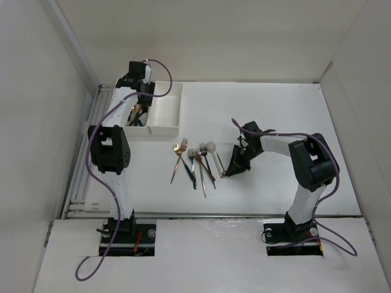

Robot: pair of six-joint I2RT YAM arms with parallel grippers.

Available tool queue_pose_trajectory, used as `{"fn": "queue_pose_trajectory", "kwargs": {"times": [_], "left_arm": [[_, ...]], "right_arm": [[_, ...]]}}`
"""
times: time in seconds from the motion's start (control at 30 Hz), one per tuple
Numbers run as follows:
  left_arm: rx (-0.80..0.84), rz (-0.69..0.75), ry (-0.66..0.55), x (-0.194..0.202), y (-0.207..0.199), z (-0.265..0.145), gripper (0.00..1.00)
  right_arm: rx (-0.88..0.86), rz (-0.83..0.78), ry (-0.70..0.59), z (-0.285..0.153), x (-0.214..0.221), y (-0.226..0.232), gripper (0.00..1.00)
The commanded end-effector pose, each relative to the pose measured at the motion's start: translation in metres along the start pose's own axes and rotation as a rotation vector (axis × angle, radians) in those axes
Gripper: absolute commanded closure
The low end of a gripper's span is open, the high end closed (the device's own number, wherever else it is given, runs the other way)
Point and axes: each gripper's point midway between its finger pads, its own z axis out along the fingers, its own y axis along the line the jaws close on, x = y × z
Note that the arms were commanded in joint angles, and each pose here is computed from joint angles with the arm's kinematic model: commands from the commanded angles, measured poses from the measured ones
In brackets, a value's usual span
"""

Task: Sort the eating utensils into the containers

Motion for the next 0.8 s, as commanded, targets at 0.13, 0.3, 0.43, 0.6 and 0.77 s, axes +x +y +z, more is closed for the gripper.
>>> {"fn": "queue_pose_trajectory", "kwargs": {"times": [0.13,0.3,0.43,0.6,0.77], "left_arm": [[0.041,0.011,-0.094,-0.026,0.002,-0.044,0.39],[0.281,0.176,-0.208,-0.039,-0.041,-0.072,0.39],[0.366,0.599,-0.353,-0.042,-0.079,-0.105,0.36],[0.349,1.076,-0.498,-0.047,-0.113,-0.12,0.31],[0.287,1.445,-0.862,-0.06,-0.175,-0.168,0.29]], "right_arm": [[0.021,-0.034,-0.032,0.007,-0.015,-0.006,0.97],[0.031,-0.036,-0.076,-0.003,-0.03,-0.011,1.0],[0.111,-0.124,-0.213,-0.044,-0.069,-0.001,1.0],[0.101,-0.253,-0.341,-0.097,-0.11,0.051,1.0],[0.033,-0.298,-0.373,-0.115,-0.126,0.084,1.0]]}}
